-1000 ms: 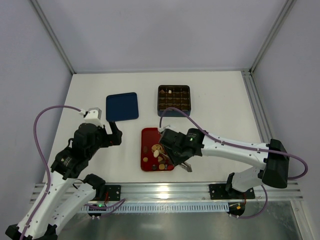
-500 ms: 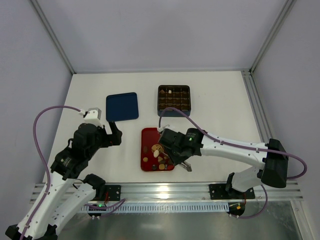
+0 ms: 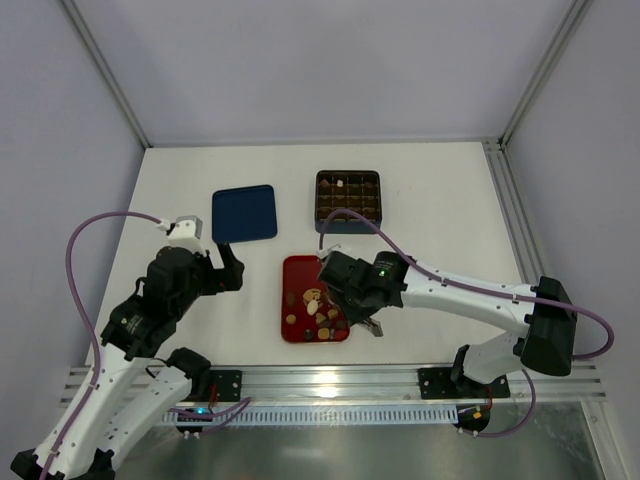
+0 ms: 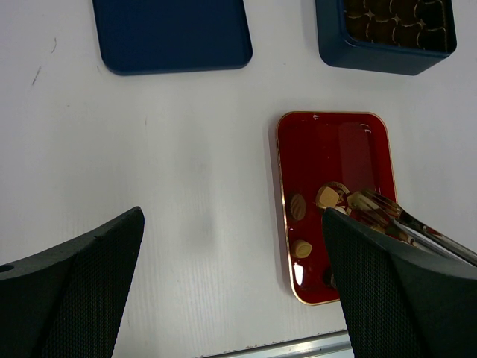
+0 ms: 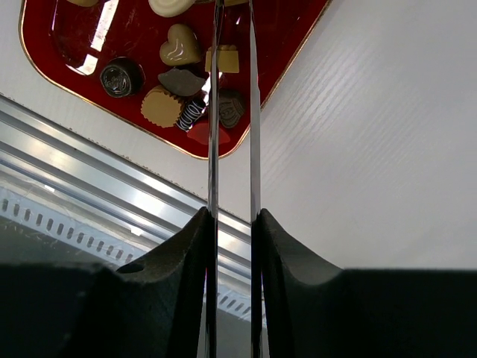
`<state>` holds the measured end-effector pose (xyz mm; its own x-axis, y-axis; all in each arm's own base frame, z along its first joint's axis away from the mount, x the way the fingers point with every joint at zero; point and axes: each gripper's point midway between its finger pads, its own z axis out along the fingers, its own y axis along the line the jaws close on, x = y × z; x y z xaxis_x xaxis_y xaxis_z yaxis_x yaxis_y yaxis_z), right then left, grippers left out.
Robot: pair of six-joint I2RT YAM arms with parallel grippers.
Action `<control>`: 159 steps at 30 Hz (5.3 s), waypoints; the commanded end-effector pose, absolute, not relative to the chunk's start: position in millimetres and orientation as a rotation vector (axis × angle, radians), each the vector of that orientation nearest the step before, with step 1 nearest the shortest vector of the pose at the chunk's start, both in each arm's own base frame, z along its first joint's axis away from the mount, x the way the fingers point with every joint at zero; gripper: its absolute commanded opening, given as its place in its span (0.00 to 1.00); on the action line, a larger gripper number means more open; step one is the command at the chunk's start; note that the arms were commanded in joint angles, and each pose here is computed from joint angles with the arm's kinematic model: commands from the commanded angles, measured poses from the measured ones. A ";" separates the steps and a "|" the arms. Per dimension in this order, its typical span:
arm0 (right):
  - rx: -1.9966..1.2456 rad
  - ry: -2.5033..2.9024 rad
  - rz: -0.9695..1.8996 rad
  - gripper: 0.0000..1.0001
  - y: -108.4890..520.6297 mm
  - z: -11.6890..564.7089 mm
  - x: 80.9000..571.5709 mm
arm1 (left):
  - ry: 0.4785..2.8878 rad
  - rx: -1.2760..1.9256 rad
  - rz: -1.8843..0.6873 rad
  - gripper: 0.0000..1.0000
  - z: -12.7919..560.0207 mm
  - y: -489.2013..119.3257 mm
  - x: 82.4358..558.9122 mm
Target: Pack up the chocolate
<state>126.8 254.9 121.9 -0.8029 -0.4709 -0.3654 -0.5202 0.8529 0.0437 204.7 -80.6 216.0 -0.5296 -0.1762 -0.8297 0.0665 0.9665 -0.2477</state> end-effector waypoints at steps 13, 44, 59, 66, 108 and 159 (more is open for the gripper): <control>-0.641 2.604 0.365 0.29 262.1 160.9 149.1 | 2.080 -0.088 -0.317 1.00 220.9 -81.7 207.5; -0.232 2.366 0.427 0.27 258.5 244.9 348.0 | 2.086 -0.085 -0.315 1.00 219.6 -82.1 207.6; -0.200 2.429 0.314 0.25 277.9 210.4 410.8 | 2.088 -0.087 -0.310 1.00 219.0 -81.8 208.0; -0.198 2.467 0.249 0.25 273.4 190.2 413.0 | 2.091 -0.084 -0.307 1.00 218.4 -81.8 207.9; -0.220 2.514 0.245 0.37 274.8 165.3 411.0 | 2.095 -0.080 -0.308 1.00 217.9 -83.4 208.5; -0.448 2.559 0.413 0.37 230.7 182.8 111.9 | 2.085 -0.082 -0.319 1.00 220.0 -83.3 207.4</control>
<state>113.3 235.3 183.0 -0.8078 -0.2764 -0.5206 -0.4267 0.8836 0.1930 204.8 -82.4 214.8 -0.5354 -0.1701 -0.8273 0.0716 0.9668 -0.2452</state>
